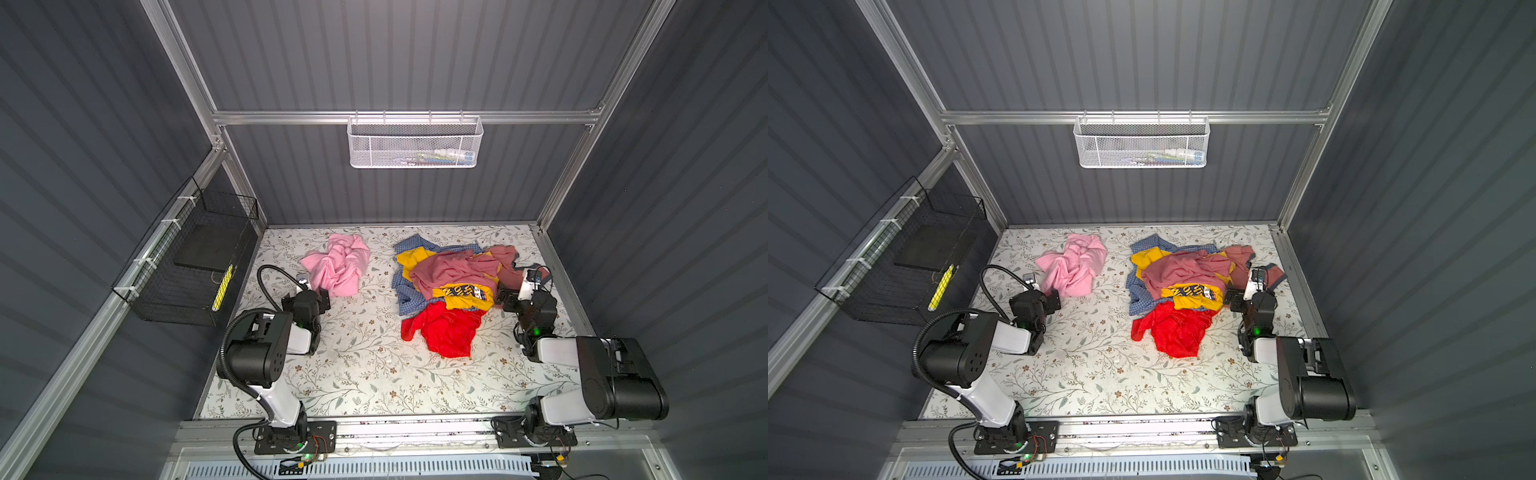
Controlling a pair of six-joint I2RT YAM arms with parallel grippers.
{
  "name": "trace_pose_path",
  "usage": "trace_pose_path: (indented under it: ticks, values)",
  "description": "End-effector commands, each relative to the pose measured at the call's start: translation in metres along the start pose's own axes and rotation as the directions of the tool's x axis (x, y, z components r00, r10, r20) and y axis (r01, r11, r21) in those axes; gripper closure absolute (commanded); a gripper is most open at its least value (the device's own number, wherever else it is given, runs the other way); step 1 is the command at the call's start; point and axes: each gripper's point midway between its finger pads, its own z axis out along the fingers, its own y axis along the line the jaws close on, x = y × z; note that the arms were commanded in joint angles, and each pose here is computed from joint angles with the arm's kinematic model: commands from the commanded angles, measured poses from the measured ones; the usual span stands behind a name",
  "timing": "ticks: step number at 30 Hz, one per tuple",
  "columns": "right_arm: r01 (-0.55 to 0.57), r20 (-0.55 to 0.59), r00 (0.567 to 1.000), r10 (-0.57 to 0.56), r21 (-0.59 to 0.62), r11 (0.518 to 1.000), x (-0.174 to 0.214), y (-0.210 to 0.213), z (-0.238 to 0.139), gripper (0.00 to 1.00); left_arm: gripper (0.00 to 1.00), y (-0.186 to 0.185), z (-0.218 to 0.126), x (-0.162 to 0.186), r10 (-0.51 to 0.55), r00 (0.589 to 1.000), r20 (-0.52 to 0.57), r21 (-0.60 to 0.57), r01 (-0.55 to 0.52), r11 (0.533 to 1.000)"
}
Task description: Pick out a specific cloth from the pile
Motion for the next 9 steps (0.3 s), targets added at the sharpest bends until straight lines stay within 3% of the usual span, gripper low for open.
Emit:
trace_pose_path:
  ticks: [1,9]
  values:
    - [-0.003,0.011,1.0,0.003,-0.002,1.0,-0.0047,-0.0002,0.0018,0.01,0.0,0.0008,0.0016,-0.0031,-0.002,1.0,0.007,0.002,0.002,1.0]
    - [-0.002,0.012,1.0,0.002,-0.004,1.0,-0.0049,0.0003,0.0019,0.01,0.0,0.0014,0.0012,-0.0034,-0.001,1.0,0.01,0.0,0.001,1.0]
